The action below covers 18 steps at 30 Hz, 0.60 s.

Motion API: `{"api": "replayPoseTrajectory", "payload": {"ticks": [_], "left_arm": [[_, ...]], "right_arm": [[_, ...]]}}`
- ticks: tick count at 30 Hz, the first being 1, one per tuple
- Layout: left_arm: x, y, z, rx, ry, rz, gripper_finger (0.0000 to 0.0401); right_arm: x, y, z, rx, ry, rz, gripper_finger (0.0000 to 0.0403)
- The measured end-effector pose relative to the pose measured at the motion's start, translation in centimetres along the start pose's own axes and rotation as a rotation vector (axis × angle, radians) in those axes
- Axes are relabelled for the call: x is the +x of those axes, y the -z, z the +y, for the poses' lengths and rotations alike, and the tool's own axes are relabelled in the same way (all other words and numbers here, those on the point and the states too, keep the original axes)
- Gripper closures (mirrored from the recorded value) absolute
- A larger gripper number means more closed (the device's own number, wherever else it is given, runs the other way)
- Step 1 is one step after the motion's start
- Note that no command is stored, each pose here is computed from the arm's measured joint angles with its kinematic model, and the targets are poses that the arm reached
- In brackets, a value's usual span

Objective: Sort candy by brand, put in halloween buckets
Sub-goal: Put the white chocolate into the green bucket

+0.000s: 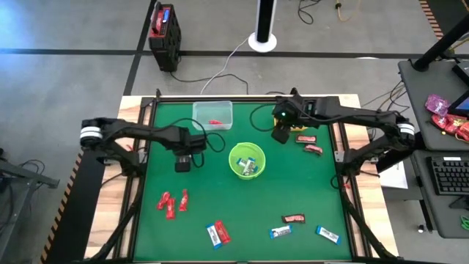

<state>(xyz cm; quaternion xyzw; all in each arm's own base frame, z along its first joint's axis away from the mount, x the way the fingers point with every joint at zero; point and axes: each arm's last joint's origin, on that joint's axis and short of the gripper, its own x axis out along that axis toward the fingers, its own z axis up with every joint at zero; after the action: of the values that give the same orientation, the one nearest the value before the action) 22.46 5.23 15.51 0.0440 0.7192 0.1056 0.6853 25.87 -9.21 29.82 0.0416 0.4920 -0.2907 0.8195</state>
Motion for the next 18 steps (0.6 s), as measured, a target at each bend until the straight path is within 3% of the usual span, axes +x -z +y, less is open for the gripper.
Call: {"api": "replayPoseTrajectory", "payload": {"ticks": [10, 18], "left_arm": [[1.4, -0.9, 0.4, 0.037, -0.003, -0.022, 0.0219], [1.6, -1.0, 0.3, 0.041, 0.013, -0.024, 0.0311]], "right_arm": [[0.4, 0.0, 0.1, -0.013, 0.001, 0.012, 0.0227], [0.4, 0.0, 0.1, -0.004, 0.001, 0.013, 0.0227]]}}
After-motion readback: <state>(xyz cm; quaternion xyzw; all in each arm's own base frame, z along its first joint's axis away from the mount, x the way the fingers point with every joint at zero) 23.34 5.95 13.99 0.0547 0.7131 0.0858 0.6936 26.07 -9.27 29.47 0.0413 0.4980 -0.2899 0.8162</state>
